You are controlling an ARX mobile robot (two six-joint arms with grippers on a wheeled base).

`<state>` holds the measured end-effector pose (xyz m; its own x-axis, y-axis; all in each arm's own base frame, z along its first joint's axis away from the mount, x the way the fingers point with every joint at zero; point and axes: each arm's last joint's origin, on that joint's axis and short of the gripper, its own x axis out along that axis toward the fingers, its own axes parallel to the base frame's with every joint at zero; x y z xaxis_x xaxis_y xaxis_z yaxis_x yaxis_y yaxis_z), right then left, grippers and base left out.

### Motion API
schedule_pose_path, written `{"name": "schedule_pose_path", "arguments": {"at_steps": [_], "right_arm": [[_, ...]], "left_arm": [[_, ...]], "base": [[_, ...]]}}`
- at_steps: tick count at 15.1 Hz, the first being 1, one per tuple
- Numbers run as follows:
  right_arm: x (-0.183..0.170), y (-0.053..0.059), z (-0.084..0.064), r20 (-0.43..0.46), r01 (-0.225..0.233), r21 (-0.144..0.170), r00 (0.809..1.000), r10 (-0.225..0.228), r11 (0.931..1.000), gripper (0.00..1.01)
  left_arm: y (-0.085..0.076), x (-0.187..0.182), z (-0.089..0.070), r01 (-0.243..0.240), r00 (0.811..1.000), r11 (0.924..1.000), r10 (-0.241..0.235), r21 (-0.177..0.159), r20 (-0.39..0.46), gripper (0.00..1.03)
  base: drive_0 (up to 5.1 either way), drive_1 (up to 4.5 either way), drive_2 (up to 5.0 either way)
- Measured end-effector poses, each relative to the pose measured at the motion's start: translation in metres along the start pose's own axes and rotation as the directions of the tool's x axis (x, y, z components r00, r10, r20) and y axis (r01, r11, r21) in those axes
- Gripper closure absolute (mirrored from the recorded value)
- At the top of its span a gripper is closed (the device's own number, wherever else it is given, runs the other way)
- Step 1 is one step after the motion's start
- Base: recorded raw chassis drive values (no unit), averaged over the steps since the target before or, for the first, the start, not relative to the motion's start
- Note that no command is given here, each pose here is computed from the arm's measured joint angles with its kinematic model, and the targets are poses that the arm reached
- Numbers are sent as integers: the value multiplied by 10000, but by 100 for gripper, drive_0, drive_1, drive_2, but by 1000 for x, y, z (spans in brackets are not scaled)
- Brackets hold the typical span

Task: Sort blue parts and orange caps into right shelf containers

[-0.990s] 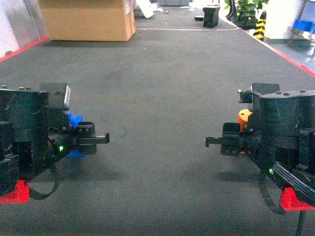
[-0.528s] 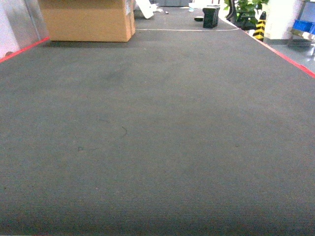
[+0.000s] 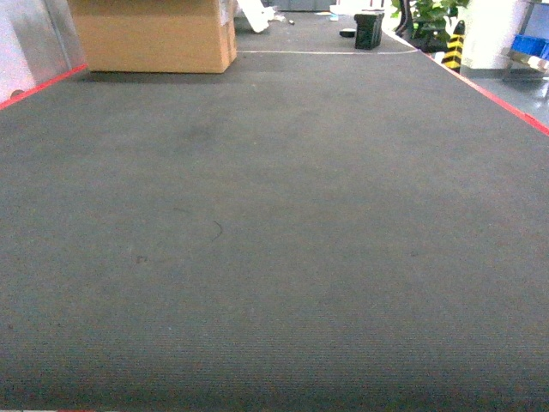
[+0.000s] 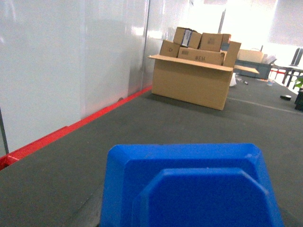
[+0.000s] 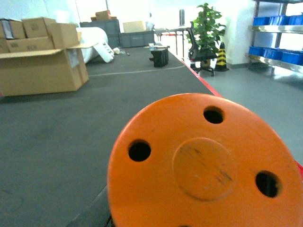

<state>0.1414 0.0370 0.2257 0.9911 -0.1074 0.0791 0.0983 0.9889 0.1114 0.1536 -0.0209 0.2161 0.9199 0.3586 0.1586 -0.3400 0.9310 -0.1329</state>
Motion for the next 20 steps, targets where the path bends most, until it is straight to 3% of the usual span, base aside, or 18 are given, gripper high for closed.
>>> {"name": "schedule_pose_path", "arguments": {"at_steps": [1,2,3,4,7,8,10,11,12,13,15,17,20], "right_arm": [[1,0,-2,-92,49,-52,9999,-49,10000,56],[0,0,-2,-117,81,-69,9999,-82,9999,56],[1,-2,-4,-428,38,-314,9991,-51,9995,56],[0,-3,-5,-663,-281,-509,9975,247,9983,56],[-3,-7,-8,-968,-765,-737,9929,692,9943,56],[-4,-10,-10,-966,-845,-770,9923,769,9934,56],[-9,-18,-16,-873,-965,-809,9922,894,9920,56],[-12,-22,-21,-918,-1017,-843,9913,939,9912,56],[-14,-25,-25,-1002,-1034,-886,9905,945,9907,56],[-16,-28,-29,-1054,-1033,-915,9900,935,9904,56],[-20,-34,-33,-952,-1161,-891,9896,1076,9892,56],[-23,-45,-37,-973,-789,-957,9928,696,9923,56],[-28,-45,-41,-923,-1071,-945,9909,984,9897,56]], "left_arm": [[0,0,0,0,10000,10000,0,9,-13,61],[0,1,-3,184,9993,9995,-177,238,-325,61],[3,2,-3,357,9970,9980,-320,521,-706,61],[4,1,-4,1080,9892,9918,-1003,686,-1064,61],[8,-1,-4,1963,9715,9777,-1836,748,-1501,61],[10,-4,-4,2438,9593,9673,-2299,705,-1639,61],[15,-11,-12,3467,9245,9364,-3312,552,-1885,61],[17,-15,-17,3625,9164,9305,-3455,533,-2023,61],[25,-15,-21,3655,9132,9293,-3471,524,-2137,61],[32,-16,-23,3337,9249,9408,-3147,587,-2135,61],[32,-22,-25,3608,9176,9311,-3441,534,-1988,61],[35,-27,-29,3561,9182,9329,-3386,540,-2056,61],[37,-32,-31,3580,9187,9322,-3413,540,-1986,61]], "base": [[0,0,0],[0,0,0],[0,0,0],[0,0,0],[0,0,0],[0,0,0],[0,0,0],[0,0,0],[0,0,0],[0,0,0],[0,0,0],[0,0,0],[0,0,0]]}}
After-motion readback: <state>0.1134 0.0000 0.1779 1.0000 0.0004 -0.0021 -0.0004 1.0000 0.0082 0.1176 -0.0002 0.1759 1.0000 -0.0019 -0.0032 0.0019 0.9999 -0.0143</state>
